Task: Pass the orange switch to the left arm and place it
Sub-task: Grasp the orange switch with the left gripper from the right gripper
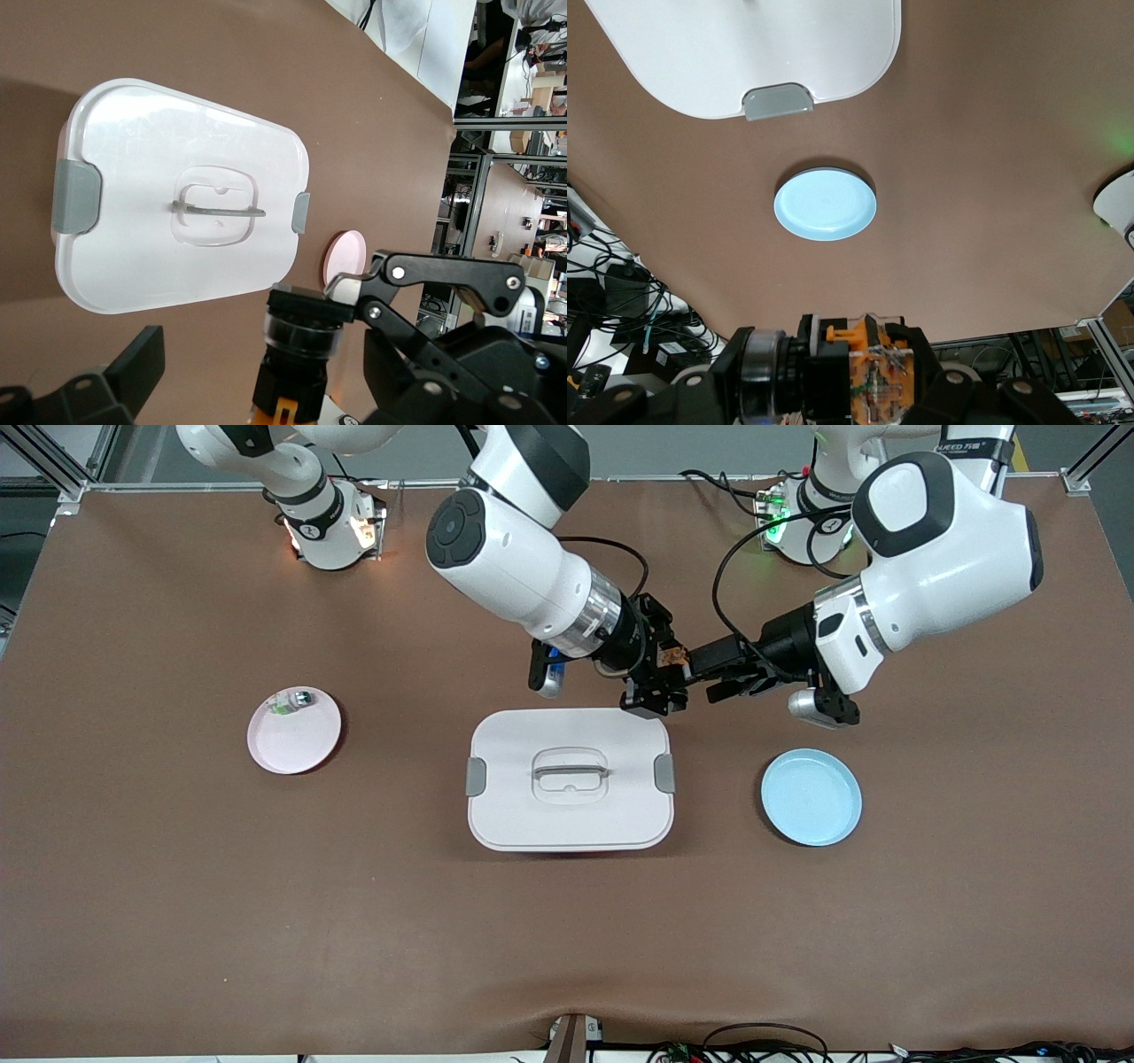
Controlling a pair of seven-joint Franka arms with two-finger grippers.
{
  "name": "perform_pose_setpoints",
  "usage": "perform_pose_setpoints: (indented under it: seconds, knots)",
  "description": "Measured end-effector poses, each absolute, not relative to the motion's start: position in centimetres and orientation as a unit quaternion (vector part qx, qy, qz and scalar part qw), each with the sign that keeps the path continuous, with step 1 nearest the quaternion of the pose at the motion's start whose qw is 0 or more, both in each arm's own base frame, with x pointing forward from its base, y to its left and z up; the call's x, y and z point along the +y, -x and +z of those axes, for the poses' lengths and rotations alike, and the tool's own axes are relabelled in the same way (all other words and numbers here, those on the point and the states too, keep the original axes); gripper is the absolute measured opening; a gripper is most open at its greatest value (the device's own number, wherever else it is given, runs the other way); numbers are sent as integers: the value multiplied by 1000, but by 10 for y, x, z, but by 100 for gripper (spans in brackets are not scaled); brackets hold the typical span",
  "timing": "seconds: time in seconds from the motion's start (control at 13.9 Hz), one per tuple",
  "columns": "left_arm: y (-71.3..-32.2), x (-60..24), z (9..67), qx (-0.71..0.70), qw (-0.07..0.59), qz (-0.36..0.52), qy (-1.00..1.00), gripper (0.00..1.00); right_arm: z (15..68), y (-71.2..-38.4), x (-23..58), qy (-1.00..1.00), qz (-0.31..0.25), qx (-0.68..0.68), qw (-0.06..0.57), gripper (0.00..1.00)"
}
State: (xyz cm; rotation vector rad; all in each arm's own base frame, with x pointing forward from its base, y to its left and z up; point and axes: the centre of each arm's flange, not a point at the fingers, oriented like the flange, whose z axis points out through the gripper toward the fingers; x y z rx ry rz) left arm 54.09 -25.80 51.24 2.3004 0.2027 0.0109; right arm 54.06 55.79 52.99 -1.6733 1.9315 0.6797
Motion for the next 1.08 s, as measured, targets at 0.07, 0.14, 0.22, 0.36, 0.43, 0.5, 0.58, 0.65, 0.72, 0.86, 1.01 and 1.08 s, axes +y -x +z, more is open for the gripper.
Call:
perform_pose_setpoints:
  seconds: [0.07,0.14,0.22,0.36,0.43,0.5,0.58,0.65,0.72,0.86,1.01,1.08]
  knots:
    - [-541,-258,513,81,404,6,-911,100,530,-541,558,611,249,709,249,73]
    - [-541,-258,513,81,404,6,-911,100,531,-542,558,608,248,710,256,73]
    - [-541,-260,512,80,404,6,-911,100,533,-543,558,605,247,709,263,73]
    - [-538,-266,511,75,404,2,-912,100,536,-543,560,602,247,709,272,73]
    - [-536,-269,511,72,404,1,-912,100,538,-543,560,601,247,708,275,73]
    - [-535,-272,511,70,404,0,-912,100,540,-544,560,601,247,708,277,73]
    - [-535,-273,511,69,404,-1,-912,100,541,-544,560,601,247,708,278,73]
    - [-535,-273,511,69,404,-1,-912,100,542,-544,559,600,247,708,279,73]
    - [-535,-272,511,69,404,-1,-912,100,541,-544,560,600,247,708,279,73]
    - [-535,-271,510,65,400,2,-914,100,539,-545,560,600,247,709,279,73]
    - [-535,-270,509,59,390,6,-919,100,537,-547,560,598,246,709,280,73]
    - [-535,-270,509,57,387,7,-920,100,537,-548,559,597,245,710,282,73]
